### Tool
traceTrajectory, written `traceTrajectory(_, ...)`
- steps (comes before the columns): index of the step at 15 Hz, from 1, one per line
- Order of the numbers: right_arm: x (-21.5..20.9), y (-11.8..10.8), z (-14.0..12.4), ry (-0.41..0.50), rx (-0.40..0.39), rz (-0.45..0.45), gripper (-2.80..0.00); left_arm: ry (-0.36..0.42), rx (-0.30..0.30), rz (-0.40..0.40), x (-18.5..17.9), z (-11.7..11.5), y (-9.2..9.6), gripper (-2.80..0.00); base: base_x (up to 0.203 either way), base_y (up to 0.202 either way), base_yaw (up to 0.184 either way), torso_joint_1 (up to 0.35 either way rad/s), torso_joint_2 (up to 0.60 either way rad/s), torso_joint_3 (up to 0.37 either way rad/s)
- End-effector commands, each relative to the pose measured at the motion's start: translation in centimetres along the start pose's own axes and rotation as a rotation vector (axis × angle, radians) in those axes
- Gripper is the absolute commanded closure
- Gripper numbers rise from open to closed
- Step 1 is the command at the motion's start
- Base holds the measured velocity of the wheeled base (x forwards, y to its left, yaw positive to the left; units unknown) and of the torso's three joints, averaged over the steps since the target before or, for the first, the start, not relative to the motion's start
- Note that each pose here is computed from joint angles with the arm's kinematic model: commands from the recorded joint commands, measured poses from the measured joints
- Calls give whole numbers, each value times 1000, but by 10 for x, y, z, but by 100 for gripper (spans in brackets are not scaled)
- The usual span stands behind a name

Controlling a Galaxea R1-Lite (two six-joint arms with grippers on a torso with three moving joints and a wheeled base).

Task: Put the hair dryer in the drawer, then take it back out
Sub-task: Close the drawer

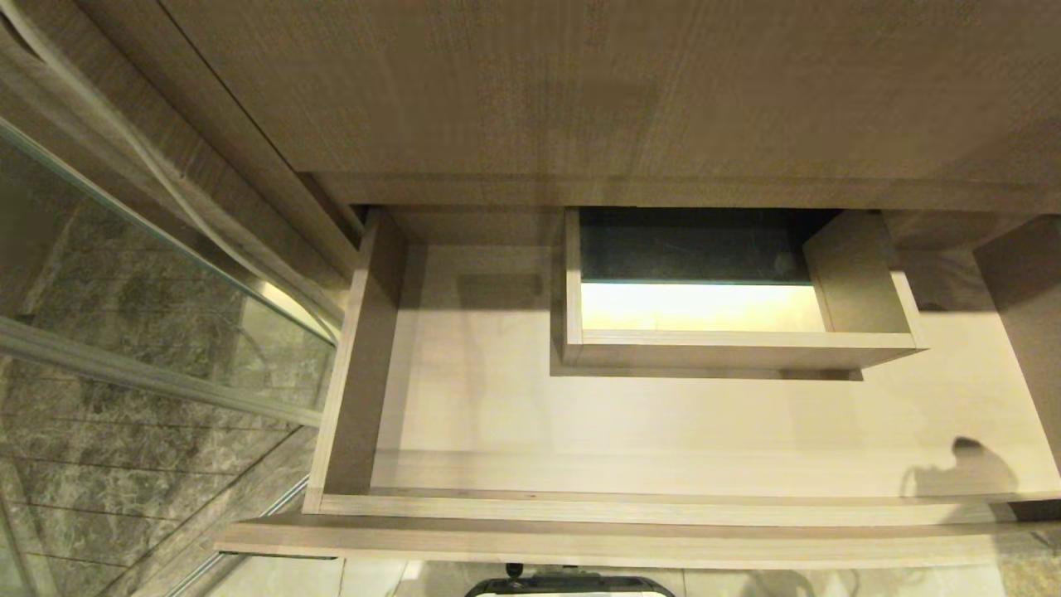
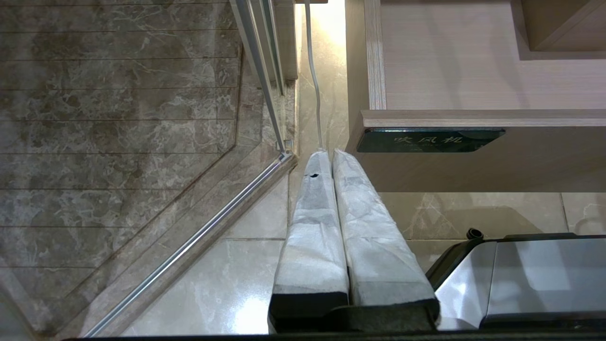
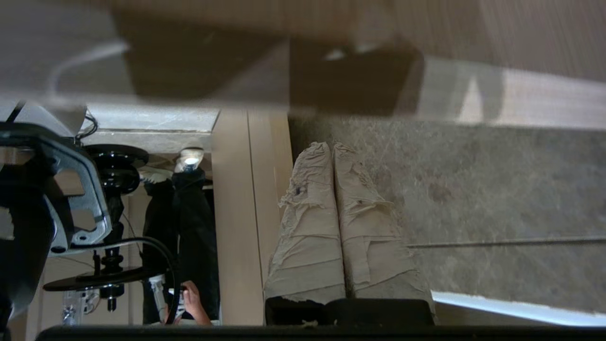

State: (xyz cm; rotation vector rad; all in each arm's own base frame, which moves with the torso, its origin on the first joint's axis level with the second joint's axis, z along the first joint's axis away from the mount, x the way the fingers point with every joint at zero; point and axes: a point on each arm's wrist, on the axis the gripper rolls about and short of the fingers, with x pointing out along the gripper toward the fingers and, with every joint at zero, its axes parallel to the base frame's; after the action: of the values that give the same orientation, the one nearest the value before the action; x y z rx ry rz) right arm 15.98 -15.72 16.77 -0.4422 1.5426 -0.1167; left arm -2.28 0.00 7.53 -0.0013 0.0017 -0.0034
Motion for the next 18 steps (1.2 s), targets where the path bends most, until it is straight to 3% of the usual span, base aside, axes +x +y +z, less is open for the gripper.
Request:
traceTrajectory(1,7,-5,5,-2,-5,5,0,0,0,0,0,0,0,0,0,0,0,0,0,0)
traceTrajectory(8,-11,-5,4,-195,14,-10,0,0,0,0,0,0,0,0,0,0,0,0,0,0)
traceTrajectory(10,-17,-8,7,-323,16,-21,0,0,0,0,0,0,0,0,0,0,0,0,0,0)
traceTrajectory(14,-33,-22,17,-608,1,-140,0,0,0,0,0,0,0,0,0,0,0,0,0,0)
traceTrajectory(16,-44,-37,27,-802,-35,-248,0,0,0,0,0,0,0,0,0,0,0,0,0,0)
traceTrajectory(18,-55,-49,33,-911,-65,-329,0,1,0,0,0,0,0,0,0,0,0,0,0,0)
